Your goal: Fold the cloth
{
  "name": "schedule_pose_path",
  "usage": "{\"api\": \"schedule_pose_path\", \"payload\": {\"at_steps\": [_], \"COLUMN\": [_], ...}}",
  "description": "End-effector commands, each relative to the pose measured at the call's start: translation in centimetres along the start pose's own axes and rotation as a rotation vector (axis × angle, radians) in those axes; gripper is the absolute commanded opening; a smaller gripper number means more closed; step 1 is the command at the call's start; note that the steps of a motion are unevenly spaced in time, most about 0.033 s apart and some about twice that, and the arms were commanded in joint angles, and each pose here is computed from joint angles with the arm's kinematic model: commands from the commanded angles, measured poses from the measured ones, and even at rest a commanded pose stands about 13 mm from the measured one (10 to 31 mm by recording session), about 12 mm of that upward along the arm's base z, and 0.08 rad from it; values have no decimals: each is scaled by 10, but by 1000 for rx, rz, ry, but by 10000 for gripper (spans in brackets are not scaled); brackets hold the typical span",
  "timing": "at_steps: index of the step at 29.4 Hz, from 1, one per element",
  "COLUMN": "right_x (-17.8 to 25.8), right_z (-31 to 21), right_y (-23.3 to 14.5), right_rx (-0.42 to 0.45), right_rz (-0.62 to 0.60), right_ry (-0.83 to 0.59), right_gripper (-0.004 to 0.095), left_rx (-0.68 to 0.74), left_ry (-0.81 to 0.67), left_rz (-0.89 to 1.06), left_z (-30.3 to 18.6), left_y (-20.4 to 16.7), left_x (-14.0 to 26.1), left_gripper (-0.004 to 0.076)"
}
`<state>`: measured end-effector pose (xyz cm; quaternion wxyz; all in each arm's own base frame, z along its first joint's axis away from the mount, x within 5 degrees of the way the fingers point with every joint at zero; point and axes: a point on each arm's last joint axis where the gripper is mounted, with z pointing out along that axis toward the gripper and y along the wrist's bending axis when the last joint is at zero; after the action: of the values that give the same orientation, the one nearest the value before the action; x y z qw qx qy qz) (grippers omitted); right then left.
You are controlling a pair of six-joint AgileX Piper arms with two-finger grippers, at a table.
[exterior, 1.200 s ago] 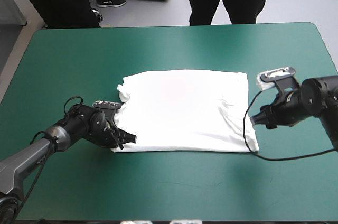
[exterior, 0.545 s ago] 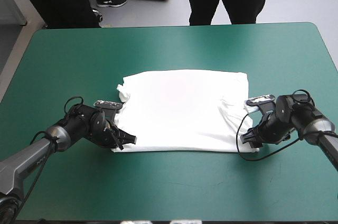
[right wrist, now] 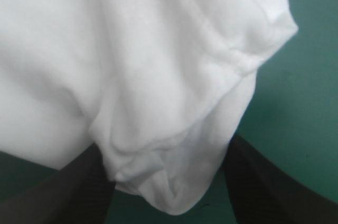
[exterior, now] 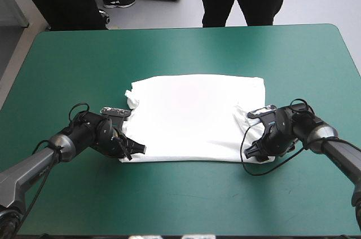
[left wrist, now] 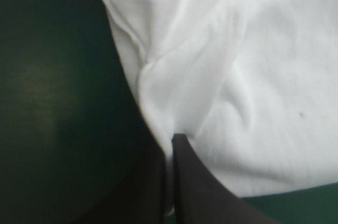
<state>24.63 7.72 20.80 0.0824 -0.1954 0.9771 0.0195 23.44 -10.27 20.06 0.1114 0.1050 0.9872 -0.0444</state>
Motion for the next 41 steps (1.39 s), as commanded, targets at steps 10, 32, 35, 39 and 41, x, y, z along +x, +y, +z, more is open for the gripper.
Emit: {"api": "schedule_pose_path", "payload": {"at_steps": [10,32,35,39,41], "right_x": [4,-38,-42,-52,-58], "right_z": [-2,-111,-119,-135,-142], "right_y": [2,-10,-10,-13,-14], "right_rx": [-9,128,131,157,169], "right_rz": [8,3,8,46,65], "right_ry": [40,-158,-192,-299,-371], "right_gripper": [56,-18,-18,-18,-18], "left_rx": [7,55,70,88,89], "left_ry": [-57,-263,-324,-450,-526], "left_rz": [3,-6,-18,-17,-29], "left_z": [-9,-109,-123,-143,-151], "left_y": [-4,-11,-12,-14,-14], "left_x": [-15,-38,-44,-58,-65], "left_gripper": [-12,-12,-12,-12,-13]}}
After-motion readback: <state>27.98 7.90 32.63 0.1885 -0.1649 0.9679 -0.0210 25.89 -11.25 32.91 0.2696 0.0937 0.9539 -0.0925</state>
